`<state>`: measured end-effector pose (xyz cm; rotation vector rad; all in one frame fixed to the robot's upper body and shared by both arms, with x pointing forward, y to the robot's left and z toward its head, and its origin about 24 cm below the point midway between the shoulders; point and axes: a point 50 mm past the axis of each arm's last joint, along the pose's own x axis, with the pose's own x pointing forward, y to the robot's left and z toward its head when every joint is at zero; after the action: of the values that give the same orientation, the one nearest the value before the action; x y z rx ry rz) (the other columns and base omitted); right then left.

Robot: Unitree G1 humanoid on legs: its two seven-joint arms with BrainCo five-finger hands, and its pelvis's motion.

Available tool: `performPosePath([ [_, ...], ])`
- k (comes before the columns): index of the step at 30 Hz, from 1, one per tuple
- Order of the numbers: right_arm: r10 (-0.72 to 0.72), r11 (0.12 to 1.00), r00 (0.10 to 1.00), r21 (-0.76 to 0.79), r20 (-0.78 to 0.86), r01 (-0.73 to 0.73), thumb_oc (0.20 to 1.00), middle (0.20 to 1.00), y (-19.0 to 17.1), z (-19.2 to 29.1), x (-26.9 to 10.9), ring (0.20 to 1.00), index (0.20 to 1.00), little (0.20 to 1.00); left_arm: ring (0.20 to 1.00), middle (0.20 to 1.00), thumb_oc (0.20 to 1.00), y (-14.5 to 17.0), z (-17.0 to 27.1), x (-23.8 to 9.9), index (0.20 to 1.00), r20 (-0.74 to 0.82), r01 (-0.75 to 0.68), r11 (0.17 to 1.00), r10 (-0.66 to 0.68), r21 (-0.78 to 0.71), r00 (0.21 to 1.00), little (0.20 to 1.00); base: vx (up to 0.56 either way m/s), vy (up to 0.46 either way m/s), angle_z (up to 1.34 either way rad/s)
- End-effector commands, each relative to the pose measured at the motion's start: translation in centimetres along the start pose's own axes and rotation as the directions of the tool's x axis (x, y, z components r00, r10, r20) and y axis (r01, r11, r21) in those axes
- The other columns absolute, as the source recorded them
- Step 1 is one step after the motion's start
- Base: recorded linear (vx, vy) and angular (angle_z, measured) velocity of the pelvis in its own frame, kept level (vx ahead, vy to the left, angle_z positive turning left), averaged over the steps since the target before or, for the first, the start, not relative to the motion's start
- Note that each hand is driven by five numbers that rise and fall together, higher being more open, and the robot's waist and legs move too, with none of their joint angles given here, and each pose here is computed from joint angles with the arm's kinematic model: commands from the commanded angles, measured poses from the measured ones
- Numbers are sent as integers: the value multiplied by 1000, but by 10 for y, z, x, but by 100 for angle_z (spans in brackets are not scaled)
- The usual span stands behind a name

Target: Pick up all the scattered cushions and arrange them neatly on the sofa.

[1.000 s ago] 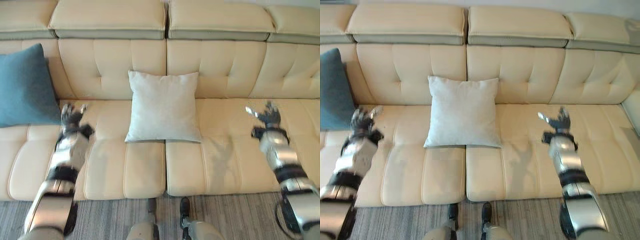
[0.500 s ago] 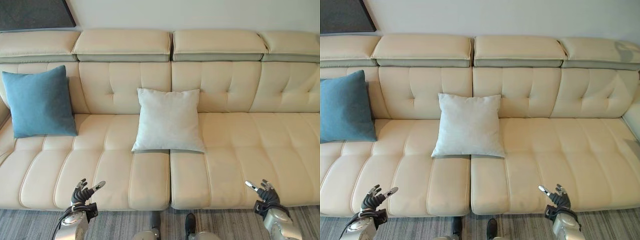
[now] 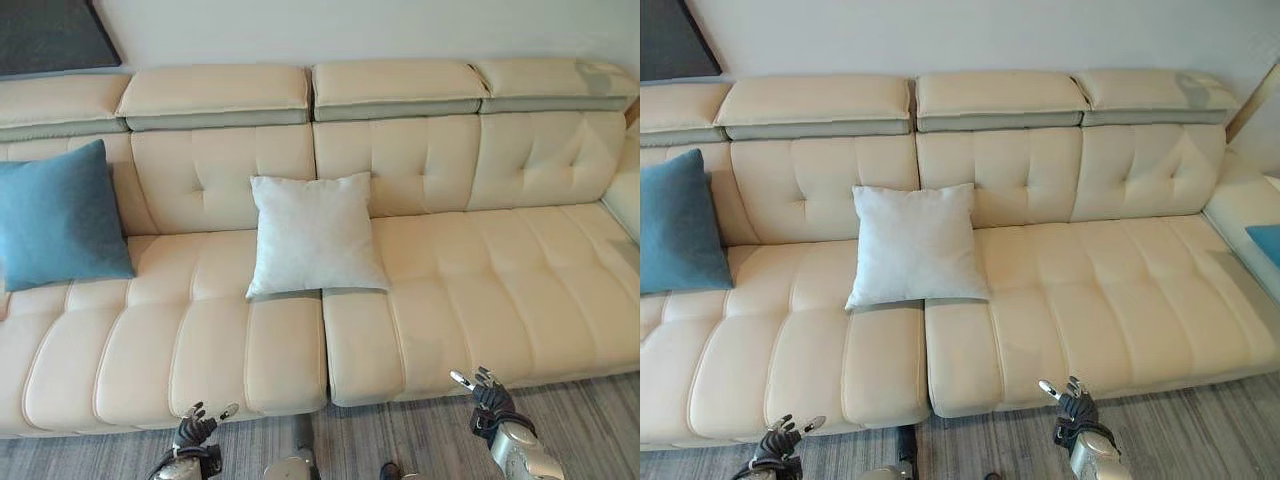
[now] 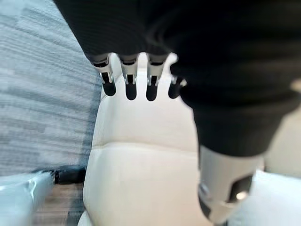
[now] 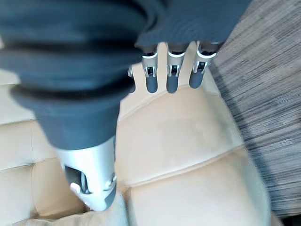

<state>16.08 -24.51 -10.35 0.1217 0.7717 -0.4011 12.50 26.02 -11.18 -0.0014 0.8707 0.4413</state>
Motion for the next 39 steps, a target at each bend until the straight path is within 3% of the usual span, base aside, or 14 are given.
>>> performPosePath([
  [1,16,1000,989,-7,149,-15,1000,1000,2,37,3,1000,1000,1000,1000,1000,1000,5,38,7,1000,133,-14,997,4,78,991,1000,-675,-353,54],
  [12,41,999,996,-26,74,-39,1000,1000,4,19,1,1000,1000,1000,1000,1000,1000,5,34,3,1000,131,4,998,-12,65,991,1000,-138,-29,-1],
  [25,23,999,1000,-41,-1,-23,1000,1000,-3,-6,-5,1000,1000,1000,1000,1000,1000,-9,17,3,1000,59,74,981,-86,179,995,1000,-60,119,1],
  [39,-42,999,998,-16,41,42,1000,1000,-12,6,-2,1000,1000,1000,1000,1000,1000,-14,38,9,1000,118,65,969,-95,240,988,1000,-76,-23,-141],
])
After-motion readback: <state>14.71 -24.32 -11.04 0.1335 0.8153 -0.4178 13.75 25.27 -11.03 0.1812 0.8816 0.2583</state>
